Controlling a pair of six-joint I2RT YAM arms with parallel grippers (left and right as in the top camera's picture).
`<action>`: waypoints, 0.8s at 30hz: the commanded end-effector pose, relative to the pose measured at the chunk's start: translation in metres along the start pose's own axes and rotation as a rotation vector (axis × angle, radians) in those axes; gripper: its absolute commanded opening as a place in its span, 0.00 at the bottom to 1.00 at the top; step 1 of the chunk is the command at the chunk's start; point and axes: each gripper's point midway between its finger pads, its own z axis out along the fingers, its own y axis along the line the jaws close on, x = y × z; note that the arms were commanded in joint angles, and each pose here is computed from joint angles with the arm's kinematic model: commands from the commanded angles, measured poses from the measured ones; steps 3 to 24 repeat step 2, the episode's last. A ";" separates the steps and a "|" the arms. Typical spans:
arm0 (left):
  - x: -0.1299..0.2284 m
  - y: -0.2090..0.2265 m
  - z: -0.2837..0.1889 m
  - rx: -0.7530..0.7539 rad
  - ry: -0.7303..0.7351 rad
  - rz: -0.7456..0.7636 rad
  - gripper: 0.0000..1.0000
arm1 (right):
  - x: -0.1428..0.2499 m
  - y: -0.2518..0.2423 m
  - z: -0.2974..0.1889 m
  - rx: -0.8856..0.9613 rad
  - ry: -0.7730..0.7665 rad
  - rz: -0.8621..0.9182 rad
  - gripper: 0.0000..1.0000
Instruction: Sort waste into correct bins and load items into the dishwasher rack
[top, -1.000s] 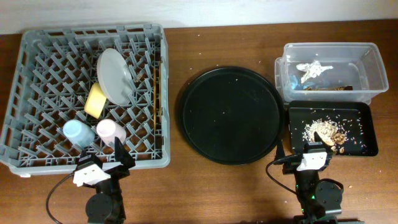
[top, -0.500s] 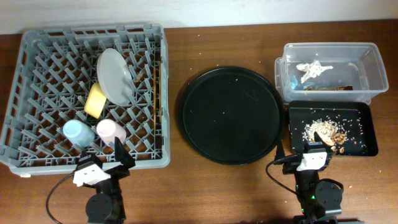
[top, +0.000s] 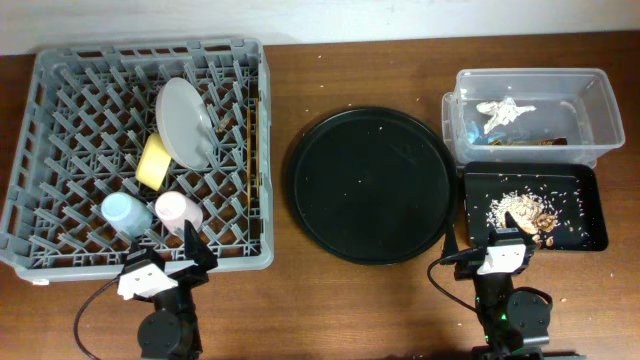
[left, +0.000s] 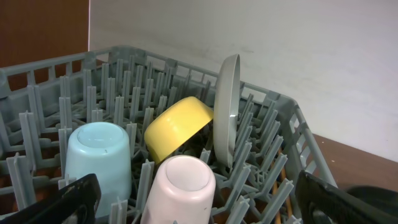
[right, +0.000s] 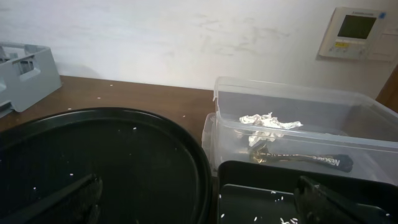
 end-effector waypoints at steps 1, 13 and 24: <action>0.000 0.004 0.000 -0.016 -0.012 -0.002 1.00 | 0.004 0.000 0.000 0.002 0.007 -0.004 0.98; 0.000 0.004 0.000 -0.016 -0.012 -0.002 1.00 | 0.004 0.000 0.000 0.002 0.007 -0.004 0.98; 0.000 0.004 0.000 -0.016 -0.012 -0.002 1.00 | 0.004 0.000 0.000 0.002 0.007 -0.004 0.98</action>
